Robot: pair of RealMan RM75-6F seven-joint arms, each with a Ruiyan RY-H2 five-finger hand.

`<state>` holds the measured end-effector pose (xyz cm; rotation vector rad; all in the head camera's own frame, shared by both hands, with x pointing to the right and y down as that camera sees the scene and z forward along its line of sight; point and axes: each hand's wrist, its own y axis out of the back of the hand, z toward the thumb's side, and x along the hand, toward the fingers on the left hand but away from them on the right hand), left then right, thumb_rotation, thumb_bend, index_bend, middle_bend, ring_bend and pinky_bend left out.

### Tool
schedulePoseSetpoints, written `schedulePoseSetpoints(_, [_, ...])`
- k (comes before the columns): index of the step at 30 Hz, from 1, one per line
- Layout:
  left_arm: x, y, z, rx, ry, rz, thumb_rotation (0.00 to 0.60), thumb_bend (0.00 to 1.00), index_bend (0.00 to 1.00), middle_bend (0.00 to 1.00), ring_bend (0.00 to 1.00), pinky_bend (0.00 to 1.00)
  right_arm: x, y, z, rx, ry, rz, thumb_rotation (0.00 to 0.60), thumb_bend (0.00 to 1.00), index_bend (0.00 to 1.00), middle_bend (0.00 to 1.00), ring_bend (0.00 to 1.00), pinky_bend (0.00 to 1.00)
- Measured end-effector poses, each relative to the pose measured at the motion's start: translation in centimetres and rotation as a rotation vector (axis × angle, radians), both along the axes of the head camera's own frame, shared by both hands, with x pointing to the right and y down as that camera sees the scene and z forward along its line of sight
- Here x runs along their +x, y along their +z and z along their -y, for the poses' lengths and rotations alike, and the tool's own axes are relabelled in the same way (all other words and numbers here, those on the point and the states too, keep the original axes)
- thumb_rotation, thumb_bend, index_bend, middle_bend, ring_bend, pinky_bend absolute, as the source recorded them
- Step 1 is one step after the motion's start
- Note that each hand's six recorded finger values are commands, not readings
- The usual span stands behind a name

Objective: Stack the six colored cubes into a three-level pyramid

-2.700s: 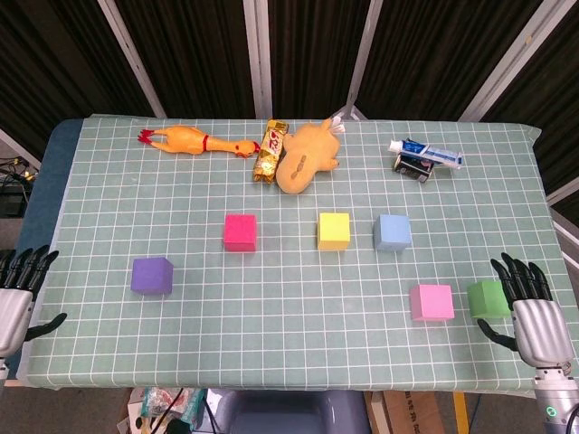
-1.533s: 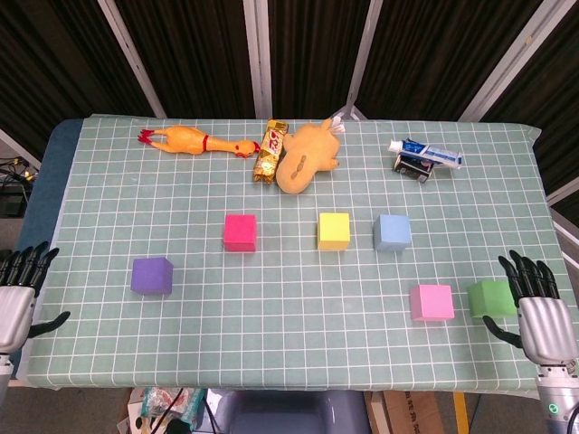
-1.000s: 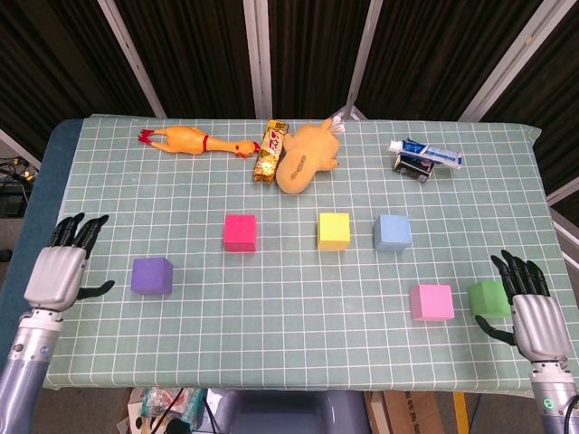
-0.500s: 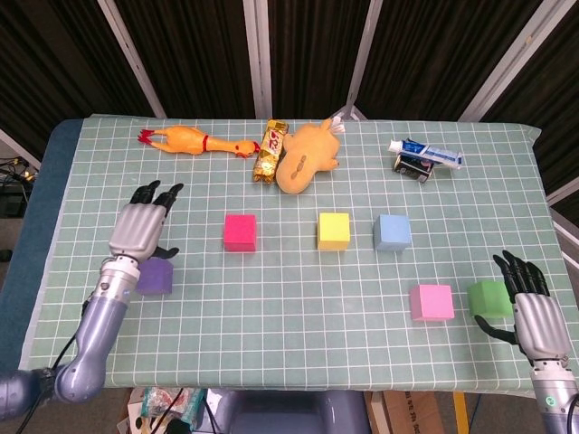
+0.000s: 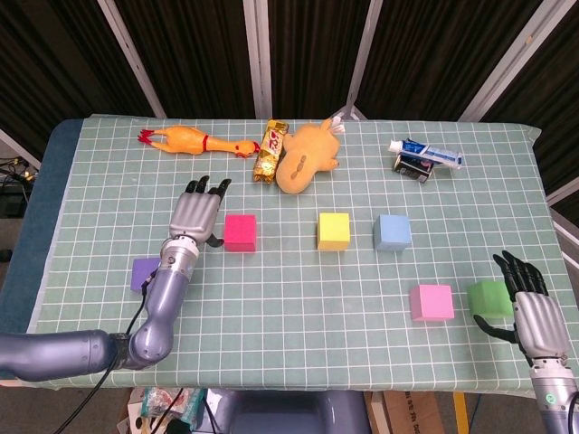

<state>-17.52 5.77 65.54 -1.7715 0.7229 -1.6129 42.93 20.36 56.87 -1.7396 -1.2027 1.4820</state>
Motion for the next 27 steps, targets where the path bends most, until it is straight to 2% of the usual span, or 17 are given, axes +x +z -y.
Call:
schedulePoseSetpoints(15, [2.6, 3.7, -0.8, -0.047, 0.056, 0.046, 0.6, 0.15, 0.01, 0.26, 0.02, 0.11, -0.1, 0.3, 0.0, -0.019, 0.012, 0.015, 0.6, 0.21, 0.0, 0.0, 0.0, 0.0])
schedulePoseSetpoints(27, [3.7, 4.8, -1.2, -0.022, 0.119, 0.05, 0.6, 0.15, 0.01, 0.31, 0.03, 0.12, -0.1, 0.3, 0.0, -0.024, 0.019, 0.018, 0.6, 0.21, 0.0, 0.0, 0.0, 0.0])
